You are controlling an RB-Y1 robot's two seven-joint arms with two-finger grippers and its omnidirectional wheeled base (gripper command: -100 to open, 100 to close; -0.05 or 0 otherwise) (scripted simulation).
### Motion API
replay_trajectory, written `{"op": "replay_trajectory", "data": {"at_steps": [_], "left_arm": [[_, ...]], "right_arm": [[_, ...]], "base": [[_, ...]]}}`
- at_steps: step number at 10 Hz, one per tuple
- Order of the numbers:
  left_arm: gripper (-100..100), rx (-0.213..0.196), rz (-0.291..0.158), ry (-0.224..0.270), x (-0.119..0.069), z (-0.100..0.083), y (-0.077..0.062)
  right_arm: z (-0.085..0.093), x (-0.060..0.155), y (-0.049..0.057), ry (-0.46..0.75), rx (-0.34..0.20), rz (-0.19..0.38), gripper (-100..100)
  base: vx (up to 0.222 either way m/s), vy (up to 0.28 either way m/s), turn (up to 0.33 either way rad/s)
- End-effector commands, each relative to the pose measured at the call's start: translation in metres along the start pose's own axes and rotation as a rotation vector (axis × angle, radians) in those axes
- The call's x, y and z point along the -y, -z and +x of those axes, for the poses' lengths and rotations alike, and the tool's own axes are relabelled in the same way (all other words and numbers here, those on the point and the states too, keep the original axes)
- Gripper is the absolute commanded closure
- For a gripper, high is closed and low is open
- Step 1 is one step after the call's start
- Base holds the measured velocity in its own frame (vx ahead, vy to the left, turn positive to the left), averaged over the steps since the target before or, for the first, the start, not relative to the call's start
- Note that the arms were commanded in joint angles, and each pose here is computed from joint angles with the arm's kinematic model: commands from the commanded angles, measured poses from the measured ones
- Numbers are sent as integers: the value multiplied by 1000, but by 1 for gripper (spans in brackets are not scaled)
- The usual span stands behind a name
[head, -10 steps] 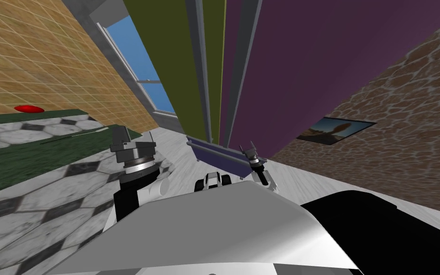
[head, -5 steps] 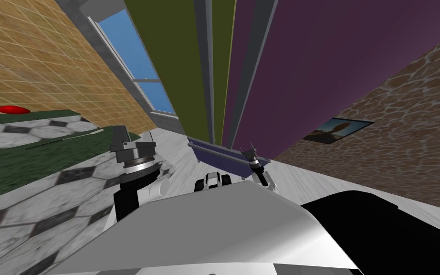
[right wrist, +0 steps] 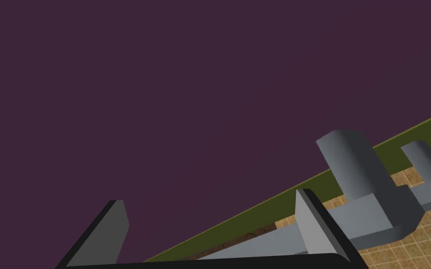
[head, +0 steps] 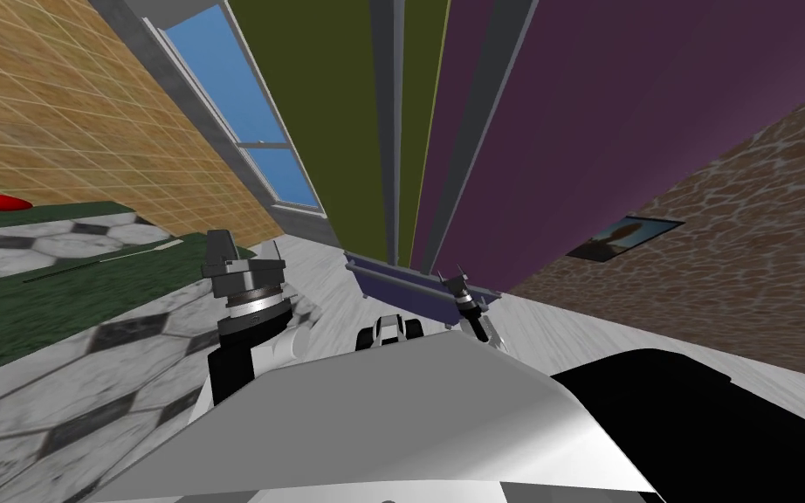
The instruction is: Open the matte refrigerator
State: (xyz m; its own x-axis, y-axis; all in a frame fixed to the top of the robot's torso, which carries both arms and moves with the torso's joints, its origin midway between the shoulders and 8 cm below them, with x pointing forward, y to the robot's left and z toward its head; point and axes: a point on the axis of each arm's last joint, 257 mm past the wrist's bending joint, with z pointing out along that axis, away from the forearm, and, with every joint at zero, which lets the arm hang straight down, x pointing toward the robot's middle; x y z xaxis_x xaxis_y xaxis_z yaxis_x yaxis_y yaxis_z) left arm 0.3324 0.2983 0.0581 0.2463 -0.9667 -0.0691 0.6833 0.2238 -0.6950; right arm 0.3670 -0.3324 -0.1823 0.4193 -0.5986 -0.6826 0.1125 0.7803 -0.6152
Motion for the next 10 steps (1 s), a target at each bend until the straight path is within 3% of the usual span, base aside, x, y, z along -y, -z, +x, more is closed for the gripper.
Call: {"op": "replay_trajectory", "data": {"at_steps": [1,6,10], "left_arm": [[0,0,0,0,0,0,0],[0,0,0,0,0,0,0],[0,0,0,0,0,0,0]], "right_arm": [[9,-8,8,62,-22,-2,-100],[21,-25,19,145,-59,5,-100],[23,-48,25,160,-101,43,-100]], "base": [[49,84,-61],[42,77,-57],[33,54,-40]]}}
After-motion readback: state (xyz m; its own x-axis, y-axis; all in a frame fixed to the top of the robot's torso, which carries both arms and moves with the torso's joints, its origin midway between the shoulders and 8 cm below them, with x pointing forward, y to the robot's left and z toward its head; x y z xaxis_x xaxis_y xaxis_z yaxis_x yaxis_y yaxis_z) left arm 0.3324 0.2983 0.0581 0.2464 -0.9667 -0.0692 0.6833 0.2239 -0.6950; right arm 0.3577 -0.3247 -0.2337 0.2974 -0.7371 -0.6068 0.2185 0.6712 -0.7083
